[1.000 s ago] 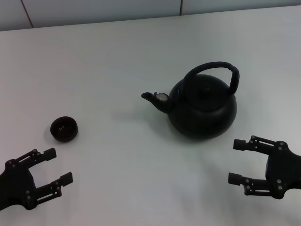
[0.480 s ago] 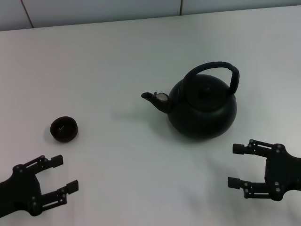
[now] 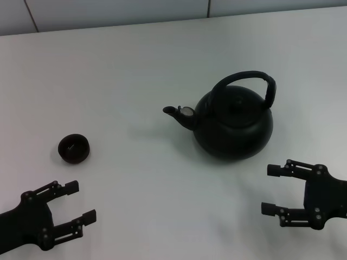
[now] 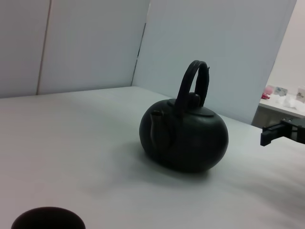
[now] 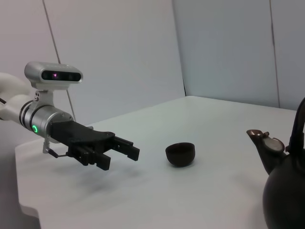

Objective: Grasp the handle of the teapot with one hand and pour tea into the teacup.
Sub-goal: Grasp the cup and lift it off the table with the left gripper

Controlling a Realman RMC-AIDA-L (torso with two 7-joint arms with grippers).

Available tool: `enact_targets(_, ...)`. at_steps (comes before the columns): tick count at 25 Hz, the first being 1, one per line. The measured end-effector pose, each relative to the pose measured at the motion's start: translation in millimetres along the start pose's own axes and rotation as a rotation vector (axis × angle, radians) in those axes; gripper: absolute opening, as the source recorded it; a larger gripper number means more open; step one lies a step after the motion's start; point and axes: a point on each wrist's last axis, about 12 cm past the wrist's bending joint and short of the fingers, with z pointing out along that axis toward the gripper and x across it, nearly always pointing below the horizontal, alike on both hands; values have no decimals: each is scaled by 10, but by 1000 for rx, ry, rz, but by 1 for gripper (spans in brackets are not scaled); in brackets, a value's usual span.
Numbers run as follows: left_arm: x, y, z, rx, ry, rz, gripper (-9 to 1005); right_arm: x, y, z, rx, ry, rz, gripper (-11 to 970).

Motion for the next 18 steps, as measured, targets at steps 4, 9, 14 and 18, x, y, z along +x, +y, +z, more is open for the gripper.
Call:
enact_targets(4,-5,2,7,1,-1,1,799,-6,-4,11,-2,-2,-1,817)
enact_targets(9,-15,9,16,3,-2,4,799,-15,-12,22,-5,-3,-4,816)
enact_targets(14,-22,14,21,4,-3,6,799,-20,-17,25,-5,-4,-6,816)
enact_targets(18,-26,10,35,8,-6,6,800,-25,-22,26,-5,-4,-8,815)
